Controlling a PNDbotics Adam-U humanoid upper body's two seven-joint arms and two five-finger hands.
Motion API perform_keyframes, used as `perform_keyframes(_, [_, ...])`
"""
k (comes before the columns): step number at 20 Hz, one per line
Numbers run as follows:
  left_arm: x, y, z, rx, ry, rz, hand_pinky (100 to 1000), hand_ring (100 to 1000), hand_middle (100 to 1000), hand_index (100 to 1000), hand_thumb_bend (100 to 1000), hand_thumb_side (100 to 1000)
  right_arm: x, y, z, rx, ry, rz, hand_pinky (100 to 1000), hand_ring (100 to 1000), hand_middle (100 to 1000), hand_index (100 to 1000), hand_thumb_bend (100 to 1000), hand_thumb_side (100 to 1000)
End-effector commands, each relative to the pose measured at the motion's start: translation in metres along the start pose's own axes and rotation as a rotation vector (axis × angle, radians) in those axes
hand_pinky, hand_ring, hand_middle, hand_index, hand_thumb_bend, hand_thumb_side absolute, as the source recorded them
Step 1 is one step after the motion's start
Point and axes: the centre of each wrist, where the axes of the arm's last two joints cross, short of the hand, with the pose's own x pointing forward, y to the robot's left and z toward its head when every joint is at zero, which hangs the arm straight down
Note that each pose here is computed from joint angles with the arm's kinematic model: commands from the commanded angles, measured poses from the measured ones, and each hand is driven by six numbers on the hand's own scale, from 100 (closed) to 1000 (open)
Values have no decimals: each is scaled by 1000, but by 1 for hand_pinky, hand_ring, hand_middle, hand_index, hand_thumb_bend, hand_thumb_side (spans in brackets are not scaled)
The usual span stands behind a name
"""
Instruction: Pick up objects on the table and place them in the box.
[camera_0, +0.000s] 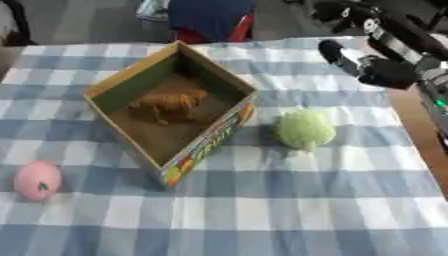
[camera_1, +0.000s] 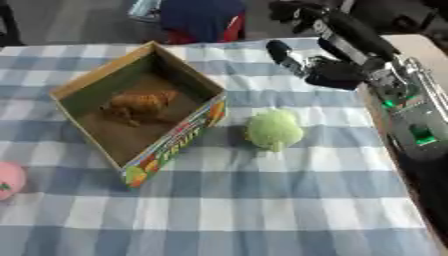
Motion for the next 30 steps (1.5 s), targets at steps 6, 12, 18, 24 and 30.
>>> perform_keyframes(6, [0, 9, 4, 24, 17, -13, 311, 742, 680, 875, 758, 956, -25, 4, 18, 186, 39, 83, 781, 899, 903, 1000, 427, 808])
perform_keyframes(12, [-1, 8, 7, 22, 40, -12, 309, 739, 676, 873, 753, 955, -36, 12, 25, 304, 75, 100, 782, 909, 924, 1000, 471, 765])
perform_keyframes(18, [-2, 9, 9, 17, 46, -16, 308, 737, 673, 873, 747, 956, -43, 19, 26, 392, 106, 127, 781, 913, 934, 1000, 506, 757])
perform_keyframes(24, [-2, 9, 10, 19, 52, -17, 307, 735, 670, 872, 738, 956, -43, 20, 25, 431, 77, 142, 778, 912, 935, 1000, 525, 752])
perform_keyframes(30, [-2, 7, 11, 10, 54, -15, 308, 734, 668, 871, 724, 958, -45, 29, 20, 484, 75, 159, 775, 913, 938, 1000, 532, 746])
